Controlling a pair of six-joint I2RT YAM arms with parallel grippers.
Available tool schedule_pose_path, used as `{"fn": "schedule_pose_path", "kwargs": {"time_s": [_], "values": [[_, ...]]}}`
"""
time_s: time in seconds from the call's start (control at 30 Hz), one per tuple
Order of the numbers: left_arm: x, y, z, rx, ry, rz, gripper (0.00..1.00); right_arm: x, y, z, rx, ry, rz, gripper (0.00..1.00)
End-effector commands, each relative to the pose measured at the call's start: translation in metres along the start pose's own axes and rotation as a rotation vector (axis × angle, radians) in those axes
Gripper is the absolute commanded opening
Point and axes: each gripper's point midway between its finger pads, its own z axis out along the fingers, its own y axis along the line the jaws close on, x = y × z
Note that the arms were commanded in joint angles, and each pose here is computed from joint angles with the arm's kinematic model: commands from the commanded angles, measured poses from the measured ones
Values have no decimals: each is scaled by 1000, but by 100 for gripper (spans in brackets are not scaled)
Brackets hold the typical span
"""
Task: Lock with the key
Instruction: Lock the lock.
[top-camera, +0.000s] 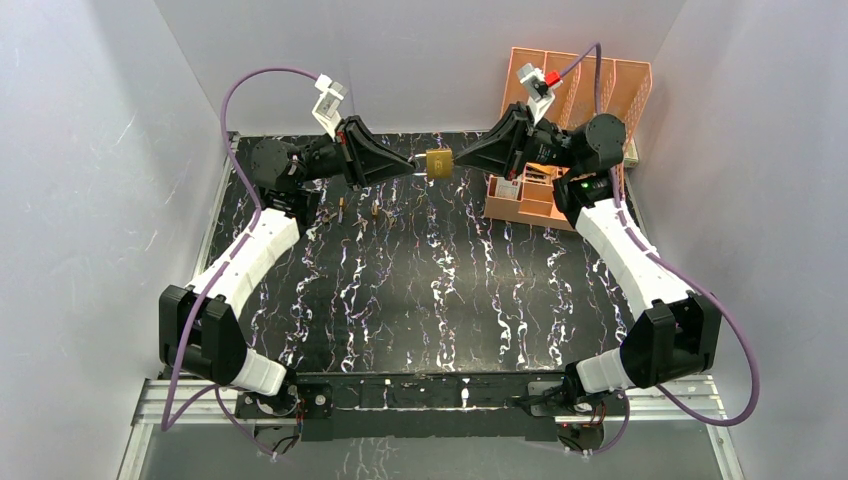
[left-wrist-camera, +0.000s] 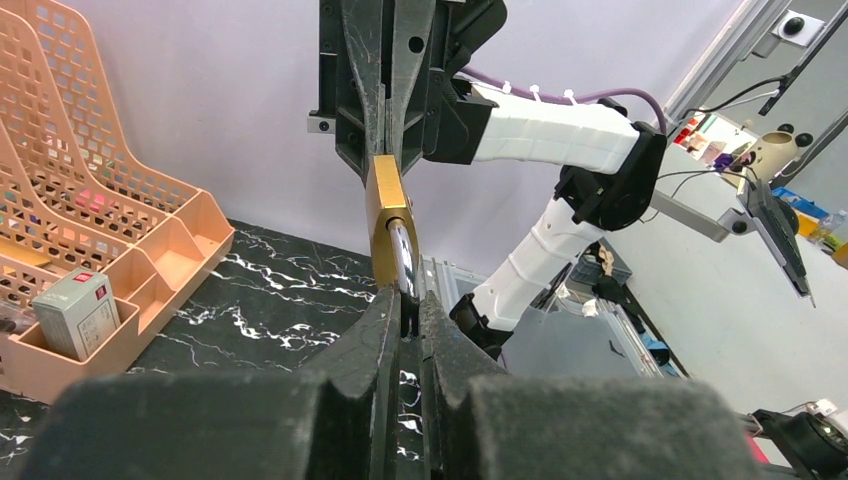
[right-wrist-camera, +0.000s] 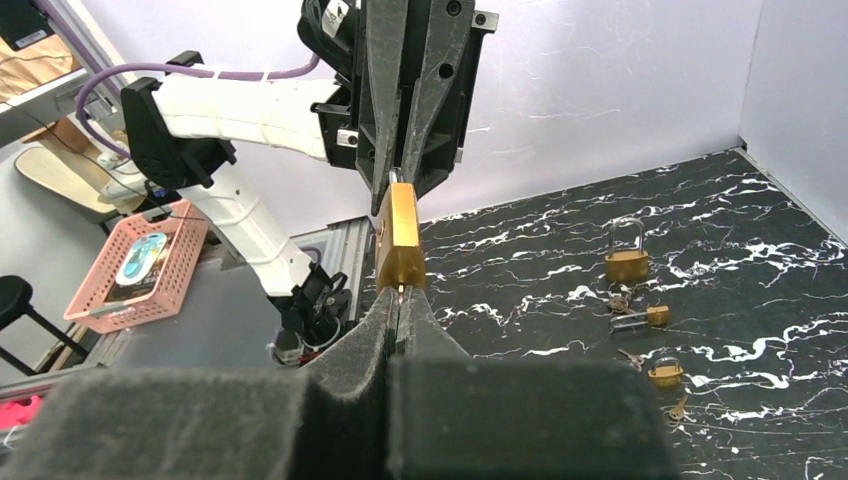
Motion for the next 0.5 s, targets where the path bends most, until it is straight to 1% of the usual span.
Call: {"fn": "schedule_pose_path", "kwargs": {"time_s": [0.0,0.27,0.47], "values": [[-29,-16,-1,6,-67,115,0,-19,13,2,9,-26,-93,0],[-38,-16,-12,-24,-84,129,0,-18,9,-17,85,-25,-109,0],[-39,-19,-19,-34,-80,129,0,-2,8,-39,154,-34,-76,0]]}}
